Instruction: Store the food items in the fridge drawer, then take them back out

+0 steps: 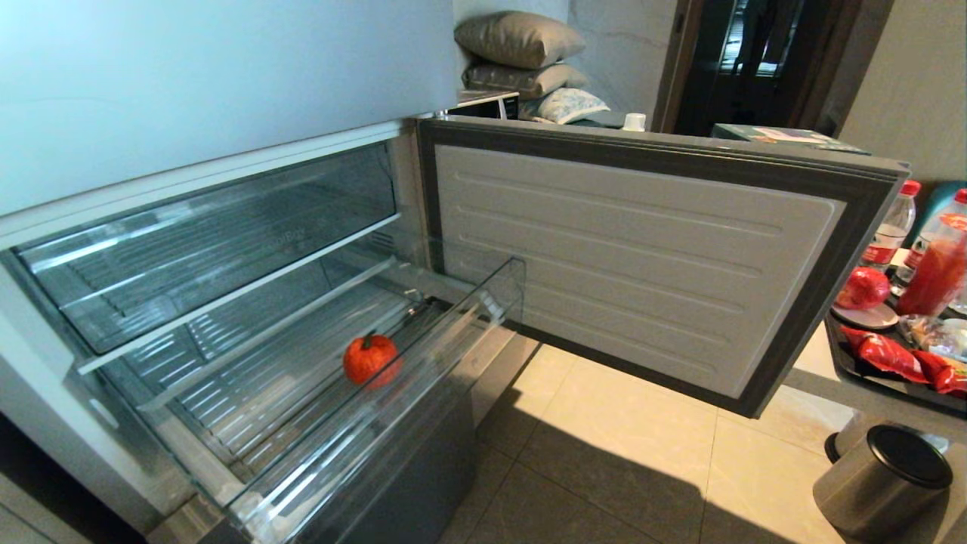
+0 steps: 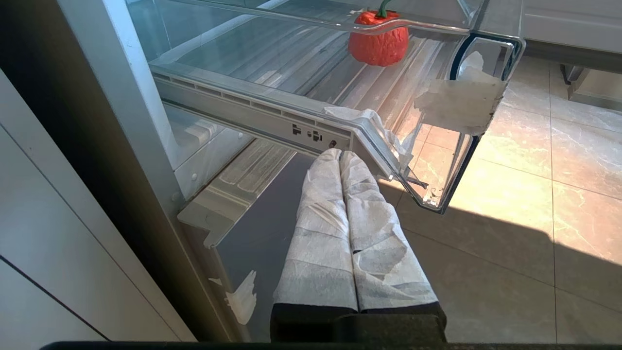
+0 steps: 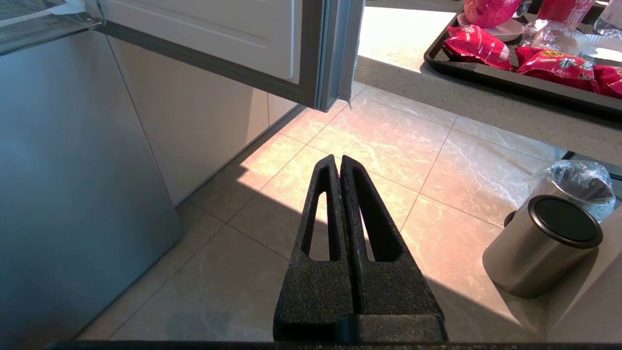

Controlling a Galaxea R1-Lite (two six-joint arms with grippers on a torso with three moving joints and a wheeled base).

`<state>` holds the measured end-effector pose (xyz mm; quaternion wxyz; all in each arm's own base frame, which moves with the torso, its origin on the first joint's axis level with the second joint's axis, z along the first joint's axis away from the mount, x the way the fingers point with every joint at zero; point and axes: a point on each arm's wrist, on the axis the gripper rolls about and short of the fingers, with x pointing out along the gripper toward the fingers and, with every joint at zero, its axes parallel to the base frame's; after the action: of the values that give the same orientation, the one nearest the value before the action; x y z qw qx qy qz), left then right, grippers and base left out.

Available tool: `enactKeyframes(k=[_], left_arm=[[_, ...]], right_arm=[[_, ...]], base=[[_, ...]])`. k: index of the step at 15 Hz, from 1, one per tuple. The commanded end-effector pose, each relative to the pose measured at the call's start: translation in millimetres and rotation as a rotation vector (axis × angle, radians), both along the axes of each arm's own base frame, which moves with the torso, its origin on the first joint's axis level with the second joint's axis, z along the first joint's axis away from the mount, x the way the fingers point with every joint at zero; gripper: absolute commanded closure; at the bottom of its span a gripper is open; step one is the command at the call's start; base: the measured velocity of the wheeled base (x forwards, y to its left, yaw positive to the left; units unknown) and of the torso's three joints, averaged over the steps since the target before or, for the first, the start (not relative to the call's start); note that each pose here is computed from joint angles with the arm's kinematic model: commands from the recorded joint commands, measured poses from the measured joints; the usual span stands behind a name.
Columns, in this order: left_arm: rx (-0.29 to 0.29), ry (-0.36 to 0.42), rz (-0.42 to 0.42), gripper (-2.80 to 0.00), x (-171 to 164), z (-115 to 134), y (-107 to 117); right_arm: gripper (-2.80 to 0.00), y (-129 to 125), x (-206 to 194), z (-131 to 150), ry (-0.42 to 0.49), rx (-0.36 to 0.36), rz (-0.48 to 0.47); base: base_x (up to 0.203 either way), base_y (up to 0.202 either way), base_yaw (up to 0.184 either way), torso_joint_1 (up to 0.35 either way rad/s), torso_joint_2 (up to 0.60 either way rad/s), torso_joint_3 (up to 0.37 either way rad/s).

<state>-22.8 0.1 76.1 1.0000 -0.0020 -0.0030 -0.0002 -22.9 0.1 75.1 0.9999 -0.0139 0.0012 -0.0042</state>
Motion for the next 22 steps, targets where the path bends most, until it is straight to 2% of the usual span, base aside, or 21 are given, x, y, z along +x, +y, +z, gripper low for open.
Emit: enactKeyframes(k=[1, 6, 14, 16, 17, 19, 22], left_arm=[[-0.001, 0.002, 0.000, 0.00, 0.2, -0.3, 0.0], [-0.001, 0.003, 0.000, 0.00, 0.2, -0.4, 0.0], [0.004, 0.000, 0.000, 0.00, 0.1, -0.2, 0.0], [0.004, 0.000, 0.000, 0.00, 0.2, -0.1, 0.0], [0.004, 0.001, 0.000, 0.00, 0.2, -0.2, 0.0], [0.004, 0.001, 0.000, 0.00, 0.2, -0.2, 0.0], [0.004, 0.001, 0.000, 0.00, 0.2, -0.2, 0.0]], right_arm=[[0.00, 0.0, 0.1, 0.1, 0.001, 0.006, -0.001], [0.00, -0.1, 0.1, 0.0, 0.001, 0.038, -0.007], [0.00, -0.4, -0.5, 2.6, -0.010, 0.037, -0.017], [0.00, -1.2, -6.3, 28.2, -0.064, 0.045, -0.053], [0.00, -1.6, -5.3, 43.6, -0.055, 0.061, -0.075], [0.00, -2.9, 11.4, 80.6, 0.024, 0.112, -0.131], [0.00, -5.7, 63.5, 139.2, 0.130, 0.213, -0.249]], base=[[0.000, 0.000, 0.000, 0.000, 0.00, 0.000], [0.000, 0.000, 0.000, 0.000, 0.00, 0.000], [0.000, 0.000, 0.000, 0.000, 0.00, 0.000], [0.000, 0.000, 0.000, 0.000, 0.00, 0.000], [0.000, 0.000, 0.000, 0.000, 0.00, 0.000], [0.000, 0.000, 0.000, 0.000, 0.00, 0.000], [0.000, 0.000, 0.000, 0.000, 0.00, 0.000]])
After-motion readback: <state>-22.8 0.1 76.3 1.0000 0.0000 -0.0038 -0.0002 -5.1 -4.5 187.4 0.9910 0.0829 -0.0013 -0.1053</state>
